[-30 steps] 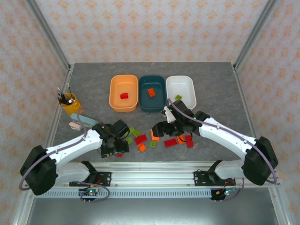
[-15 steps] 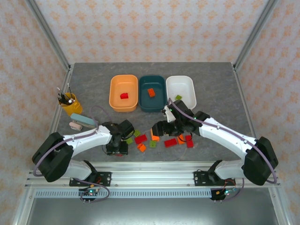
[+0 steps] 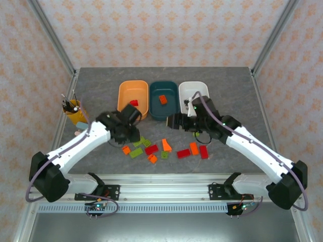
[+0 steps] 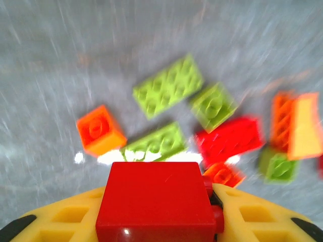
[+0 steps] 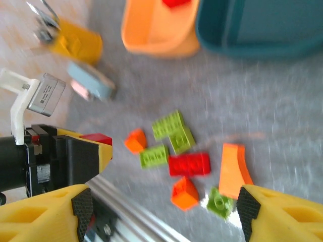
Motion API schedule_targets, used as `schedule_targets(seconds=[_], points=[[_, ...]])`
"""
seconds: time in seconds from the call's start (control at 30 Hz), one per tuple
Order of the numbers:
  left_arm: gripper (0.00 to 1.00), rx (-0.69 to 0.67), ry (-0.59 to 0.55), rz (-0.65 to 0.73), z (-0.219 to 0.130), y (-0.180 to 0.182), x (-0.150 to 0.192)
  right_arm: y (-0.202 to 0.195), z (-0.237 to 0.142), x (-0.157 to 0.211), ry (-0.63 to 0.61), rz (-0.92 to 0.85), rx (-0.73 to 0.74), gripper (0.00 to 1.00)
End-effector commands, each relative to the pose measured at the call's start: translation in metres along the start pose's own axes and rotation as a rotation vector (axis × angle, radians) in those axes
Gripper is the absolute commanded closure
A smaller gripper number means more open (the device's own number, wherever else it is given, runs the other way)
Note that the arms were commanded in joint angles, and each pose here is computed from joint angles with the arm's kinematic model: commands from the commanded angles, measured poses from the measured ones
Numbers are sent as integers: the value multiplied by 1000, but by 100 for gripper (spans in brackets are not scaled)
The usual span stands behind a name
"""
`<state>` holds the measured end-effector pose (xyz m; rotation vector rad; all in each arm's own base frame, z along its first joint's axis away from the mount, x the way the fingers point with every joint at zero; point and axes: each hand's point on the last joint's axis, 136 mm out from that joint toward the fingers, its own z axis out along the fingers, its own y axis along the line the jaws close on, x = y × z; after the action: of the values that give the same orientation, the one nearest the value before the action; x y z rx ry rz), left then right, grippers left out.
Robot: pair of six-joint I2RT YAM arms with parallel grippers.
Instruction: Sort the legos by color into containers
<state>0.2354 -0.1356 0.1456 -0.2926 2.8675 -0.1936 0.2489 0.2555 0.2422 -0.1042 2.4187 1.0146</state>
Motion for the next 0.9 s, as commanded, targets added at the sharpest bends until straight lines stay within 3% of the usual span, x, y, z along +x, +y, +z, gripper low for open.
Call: schedule_targets(seconds=[0.0, 0.17, 0.4, 0.53, 0.67, 0.87], points=[[58, -76, 7, -8, -5, 14, -33, 16, -18, -53, -213, 60, -52, 22], [58, -157, -18, 5, 8, 10, -105, 21, -28, -88, -348, 79, -84, 21], [58, -276, 28, -28, 65, 25, -166, 12, -28, -93, -341, 81, -39, 21], [57, -329, 80, -35, 96, 36, -174, -5, -27, -84, -319, 103, 38, 21], [56, -337, 127, -40, 119, 39, -170, -43, -31, -71, -281, 129, 223, 21], [39, -295, 121, -58, 122, 31, -171, -104, -21, -28, -109, 113, 450, 20]])
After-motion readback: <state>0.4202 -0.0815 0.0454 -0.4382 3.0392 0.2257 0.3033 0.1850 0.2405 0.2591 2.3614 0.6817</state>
